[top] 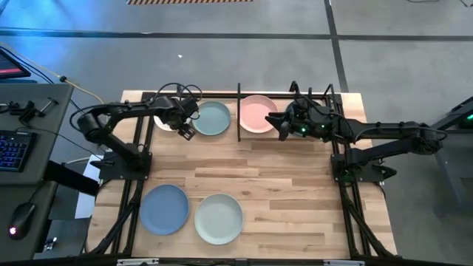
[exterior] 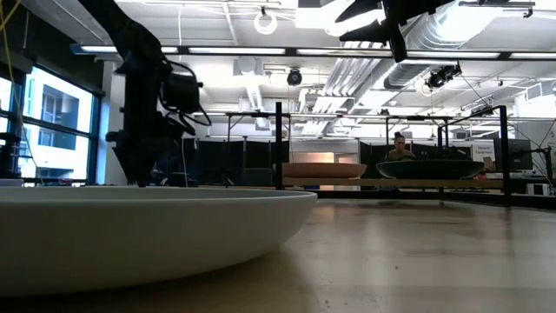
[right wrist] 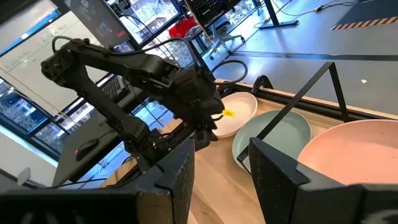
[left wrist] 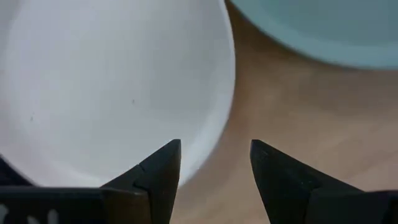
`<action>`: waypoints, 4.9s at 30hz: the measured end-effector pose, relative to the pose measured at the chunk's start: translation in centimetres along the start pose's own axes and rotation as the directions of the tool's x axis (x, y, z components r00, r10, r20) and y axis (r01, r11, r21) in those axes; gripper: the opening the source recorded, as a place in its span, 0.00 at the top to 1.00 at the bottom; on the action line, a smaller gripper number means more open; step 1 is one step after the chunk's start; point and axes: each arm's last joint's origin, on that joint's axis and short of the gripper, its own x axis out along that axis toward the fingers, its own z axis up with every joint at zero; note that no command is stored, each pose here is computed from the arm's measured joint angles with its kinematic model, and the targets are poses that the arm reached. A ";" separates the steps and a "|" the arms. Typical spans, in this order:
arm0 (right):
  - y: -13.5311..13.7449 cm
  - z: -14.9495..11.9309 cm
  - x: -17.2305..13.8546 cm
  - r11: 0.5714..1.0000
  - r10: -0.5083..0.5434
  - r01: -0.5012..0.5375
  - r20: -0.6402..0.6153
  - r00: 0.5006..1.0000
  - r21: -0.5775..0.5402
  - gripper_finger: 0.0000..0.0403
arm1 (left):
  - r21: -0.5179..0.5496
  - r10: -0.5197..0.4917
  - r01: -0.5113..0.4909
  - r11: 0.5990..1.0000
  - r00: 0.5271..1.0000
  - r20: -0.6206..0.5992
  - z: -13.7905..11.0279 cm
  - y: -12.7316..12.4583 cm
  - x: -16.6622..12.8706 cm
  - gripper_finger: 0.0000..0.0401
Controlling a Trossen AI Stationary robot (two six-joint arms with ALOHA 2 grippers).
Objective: Place and stack plates onto a shelf
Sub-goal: Stack the white plate on top of the pink plate on the shelf
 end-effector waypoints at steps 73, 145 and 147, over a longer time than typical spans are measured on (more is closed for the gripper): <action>-4.2 2.8 -0.1 0.832 -0.076 0.061 0.005 0.997 0.551 0.37 | 0.736 -0.299 -0.220 0.640 0.811 0.502 8.1 -20.2 -21.5 1.00; -4.8 1.9 1.4 0.791 -0.141 0.131 -0.029 0.990 0.597 0.86 | 0.703 -0.369 -0.260 0.661 0.704 0.607 8.5 -19.3 -26.8 0.59; -4.8 1.9 1.4 0.791 -0.143 0.131 -0.028 0.989 0.598 0.86 | 0.699 -0.372 -0.261 0.666 0.696 0.614 8.4 -19.0 -27.4 0.57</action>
